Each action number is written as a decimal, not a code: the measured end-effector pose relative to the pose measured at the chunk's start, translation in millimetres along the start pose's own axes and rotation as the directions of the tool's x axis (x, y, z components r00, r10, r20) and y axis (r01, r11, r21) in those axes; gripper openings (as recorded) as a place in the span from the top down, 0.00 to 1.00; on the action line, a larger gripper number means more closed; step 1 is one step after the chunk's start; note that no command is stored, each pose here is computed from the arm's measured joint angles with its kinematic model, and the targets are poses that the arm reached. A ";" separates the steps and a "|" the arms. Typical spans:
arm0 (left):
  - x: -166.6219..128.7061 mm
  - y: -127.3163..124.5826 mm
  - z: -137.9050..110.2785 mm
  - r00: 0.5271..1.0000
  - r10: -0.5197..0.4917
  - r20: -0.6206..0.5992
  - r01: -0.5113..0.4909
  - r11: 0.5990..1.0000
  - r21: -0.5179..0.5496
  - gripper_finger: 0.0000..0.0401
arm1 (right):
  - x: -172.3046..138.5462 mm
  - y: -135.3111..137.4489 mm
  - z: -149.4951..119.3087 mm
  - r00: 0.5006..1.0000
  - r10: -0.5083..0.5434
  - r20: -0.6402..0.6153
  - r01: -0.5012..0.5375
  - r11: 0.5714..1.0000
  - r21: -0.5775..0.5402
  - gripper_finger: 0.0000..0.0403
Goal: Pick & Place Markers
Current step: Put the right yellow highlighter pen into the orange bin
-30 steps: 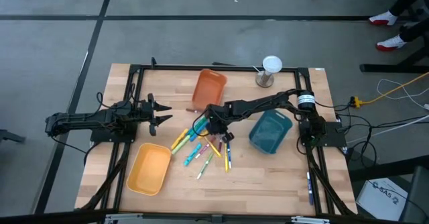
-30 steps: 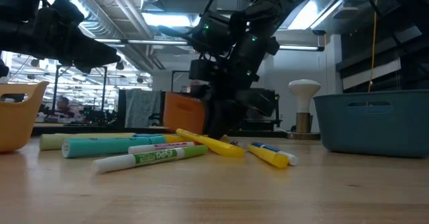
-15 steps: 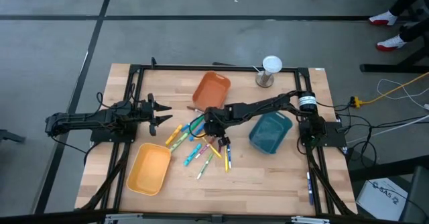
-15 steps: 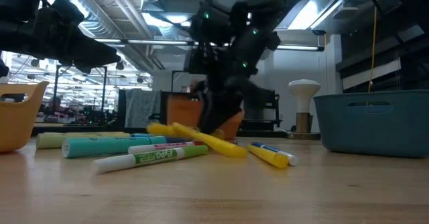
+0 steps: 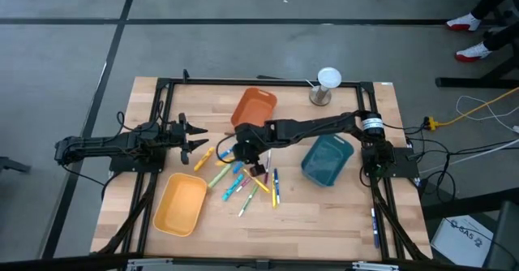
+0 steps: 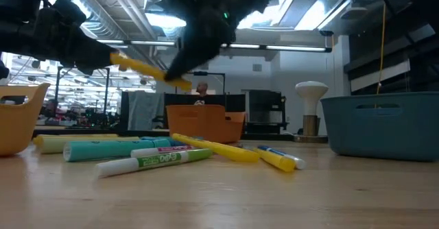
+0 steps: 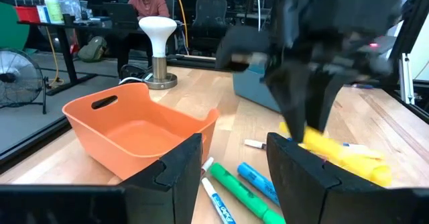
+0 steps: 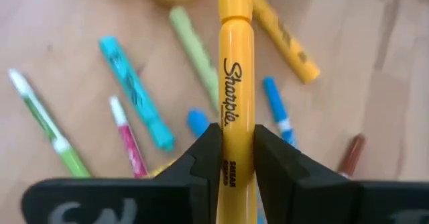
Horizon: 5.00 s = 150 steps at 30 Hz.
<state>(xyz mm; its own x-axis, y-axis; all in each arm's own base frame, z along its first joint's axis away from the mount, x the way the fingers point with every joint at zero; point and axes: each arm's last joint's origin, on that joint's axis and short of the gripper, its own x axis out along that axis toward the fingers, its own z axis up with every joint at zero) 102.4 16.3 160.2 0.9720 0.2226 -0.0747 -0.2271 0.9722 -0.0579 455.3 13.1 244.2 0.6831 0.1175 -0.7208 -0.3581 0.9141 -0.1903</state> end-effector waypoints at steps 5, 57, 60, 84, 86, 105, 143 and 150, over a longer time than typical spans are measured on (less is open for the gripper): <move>0.0 1.0 0.4 0.999 0.033 0.006 -0.033 0.999 -0.001 0.59 | -12.3 5.4 20.2 0.999 0.011 0.039 -0.012 0.999 0.045 0.83; -0.3 -1.6 6.8 0.997 -0.038 0.070 0.059 0.944 -0.325 0.59 | -17.7 -31.2 10.9 0.949 -0.310 -0.058 0.315 0.925 0.211 0.83; -0.3 -1.6 6.8 0.997 -0.040 0.070 0.060 0.945 -0.321 0.59 | -17.4 -29.2 8.1 0.951 -0.295 -0.089 0.306 0.938 0.160 0.83; 37.8 -13.9 53.7 0.965 -0.232 -0.122 0.092 0.734 -0.672 0.64 | -16.6 -2.8 18.1 0.850 -0.500 -0.166 0.300 0.719 -0.627 0.83; 43.2 -15.5 55.8 0.953 -0.264 -0.149 0.089 0.713 -0.695 0.64 | -16.6 -2.5 19.4 0.851 -0.502 -0.155 0.295 0.699 -0.651 0.82; 63.8 -13.6 51.4 0.894 -0.358 -0.269 -0.003 0.595 -0.804 0.64 | -15.3 21.8 41.5 0.875 -0.484 0.000 0.322 0.583 -0.746 0.82; 76.8 -12.9 43.4 0.897 -0.332 -0.292 0.022 0.692 -0.722 0.87 | -41.1 12.7 44.5 0.921 -0.388 0.035 0.345 0.772 -0.534 0.53; 77.1 -14.8 46.2 0.907 -0.325 -0.266 0.176 0.869 -0.462 0.87 | -68.0 -10.6 28.1 0.985 -0.159 0.066 0.167 0.975 -0.144 0.42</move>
<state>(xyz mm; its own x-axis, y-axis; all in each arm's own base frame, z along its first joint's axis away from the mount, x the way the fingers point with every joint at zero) 183.5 22.5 201.2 0.9400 -0.1338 -0.3137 -0.0536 0.8505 -0.5232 430.6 6.3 313.9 0.7717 -0.0036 -0.6360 -0.3271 0.8554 -0.4017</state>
